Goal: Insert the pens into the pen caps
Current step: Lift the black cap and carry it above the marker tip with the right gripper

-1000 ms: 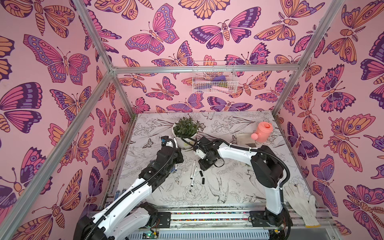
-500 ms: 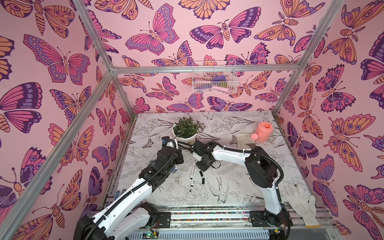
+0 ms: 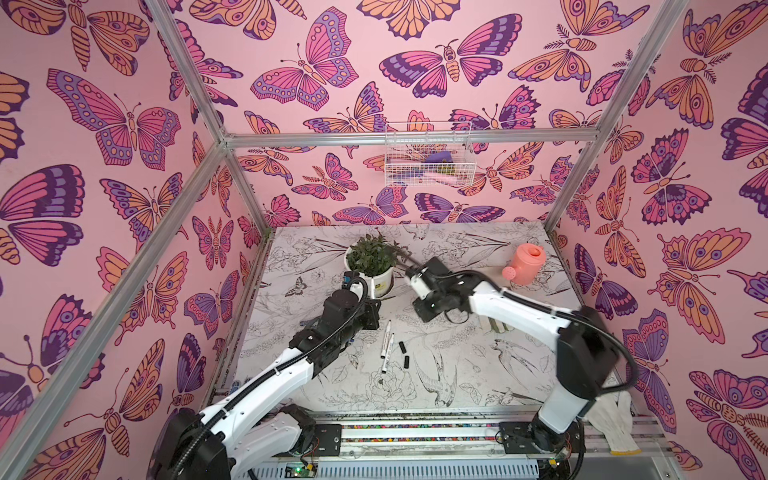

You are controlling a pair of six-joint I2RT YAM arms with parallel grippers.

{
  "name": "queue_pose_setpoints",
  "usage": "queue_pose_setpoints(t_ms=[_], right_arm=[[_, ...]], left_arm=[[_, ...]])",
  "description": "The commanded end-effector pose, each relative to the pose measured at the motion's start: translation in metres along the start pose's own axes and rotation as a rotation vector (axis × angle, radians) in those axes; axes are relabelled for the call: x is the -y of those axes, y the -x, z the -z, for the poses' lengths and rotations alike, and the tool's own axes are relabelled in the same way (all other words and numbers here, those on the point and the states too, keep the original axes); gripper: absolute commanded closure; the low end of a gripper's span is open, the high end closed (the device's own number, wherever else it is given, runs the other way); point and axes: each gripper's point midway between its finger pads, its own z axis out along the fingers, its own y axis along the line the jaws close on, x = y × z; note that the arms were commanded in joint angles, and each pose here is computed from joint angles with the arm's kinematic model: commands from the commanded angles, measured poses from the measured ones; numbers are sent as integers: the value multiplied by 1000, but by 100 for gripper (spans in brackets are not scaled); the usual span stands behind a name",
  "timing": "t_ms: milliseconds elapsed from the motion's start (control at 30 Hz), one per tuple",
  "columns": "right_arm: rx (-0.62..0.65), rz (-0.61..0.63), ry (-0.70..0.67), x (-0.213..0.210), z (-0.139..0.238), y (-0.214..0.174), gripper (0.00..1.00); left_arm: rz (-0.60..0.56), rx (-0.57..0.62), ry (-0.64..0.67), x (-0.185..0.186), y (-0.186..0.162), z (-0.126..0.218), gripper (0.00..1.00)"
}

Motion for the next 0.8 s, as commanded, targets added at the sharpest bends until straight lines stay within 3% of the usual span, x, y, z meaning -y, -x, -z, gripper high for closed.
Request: queue_pose_setpoints(t_ms=[0, 133, 333, 767], right_arm=[[282, -147, 178, -4, 60, 56, 96], [432, -231, 342, -6, 103, 82, 97], [511, -210, 565, -36, 126, 97, 97], [515, -238, 639, -46, 115, 99, 98]], left_arm=[[-164, 34, -214, 51, 3, -1, 100], [-246, 54, -328, 82, -3, -1, 100], [-253, 82, -363, 94, -2, -3, 100], [-261, 103, -350, 94, -1, 0, 100]])
